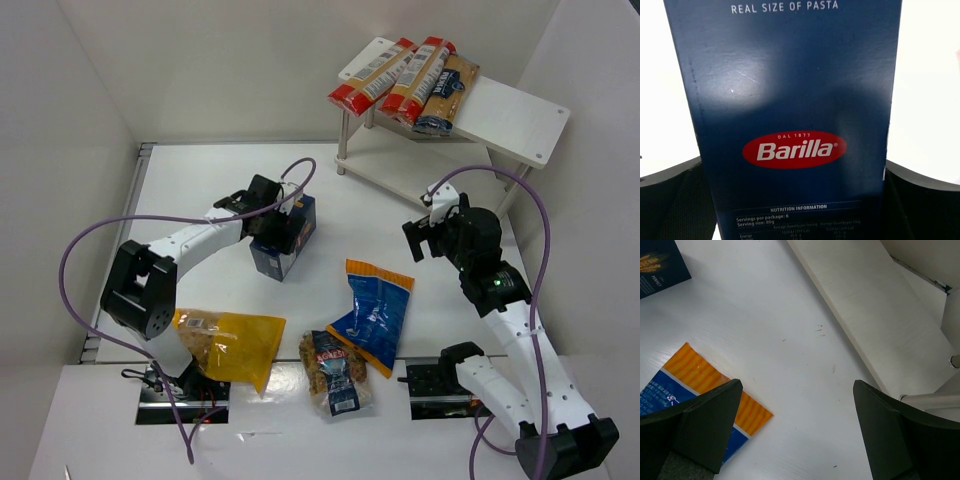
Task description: Place and organize the pasta boxes and bags onto the shelf
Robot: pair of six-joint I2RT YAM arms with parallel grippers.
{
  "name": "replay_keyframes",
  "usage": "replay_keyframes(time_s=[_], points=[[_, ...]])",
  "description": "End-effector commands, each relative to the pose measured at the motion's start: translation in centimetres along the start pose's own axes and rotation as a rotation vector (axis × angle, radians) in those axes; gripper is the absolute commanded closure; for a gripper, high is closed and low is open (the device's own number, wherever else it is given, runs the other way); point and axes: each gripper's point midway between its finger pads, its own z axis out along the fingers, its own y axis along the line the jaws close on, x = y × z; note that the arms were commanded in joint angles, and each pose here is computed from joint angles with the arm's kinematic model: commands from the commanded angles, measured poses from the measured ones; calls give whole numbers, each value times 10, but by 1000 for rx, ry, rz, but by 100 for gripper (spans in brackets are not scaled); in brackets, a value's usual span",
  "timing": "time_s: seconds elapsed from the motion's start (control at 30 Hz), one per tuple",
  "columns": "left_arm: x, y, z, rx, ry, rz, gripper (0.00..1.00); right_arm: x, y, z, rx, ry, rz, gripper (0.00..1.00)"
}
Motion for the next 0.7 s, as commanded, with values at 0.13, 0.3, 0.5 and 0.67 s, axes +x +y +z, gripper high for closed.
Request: replay_keyframes(time_s=[0.13,0.3,0.5,0.67], points=[[-31,9,-6,-45,-88,25,17,-5,-3,-2,13,-27,10,0],[-33,7,-19,-35,-99,45,56,-3,-3,-3,13,-27,10,0],[-47,0,-42,-1,-152,64,81,-6,-8,-5,37,-39,13,0],[-69,-11,-74,46,-238,102,85,-3,-15,-9,68,-41,10,0]])
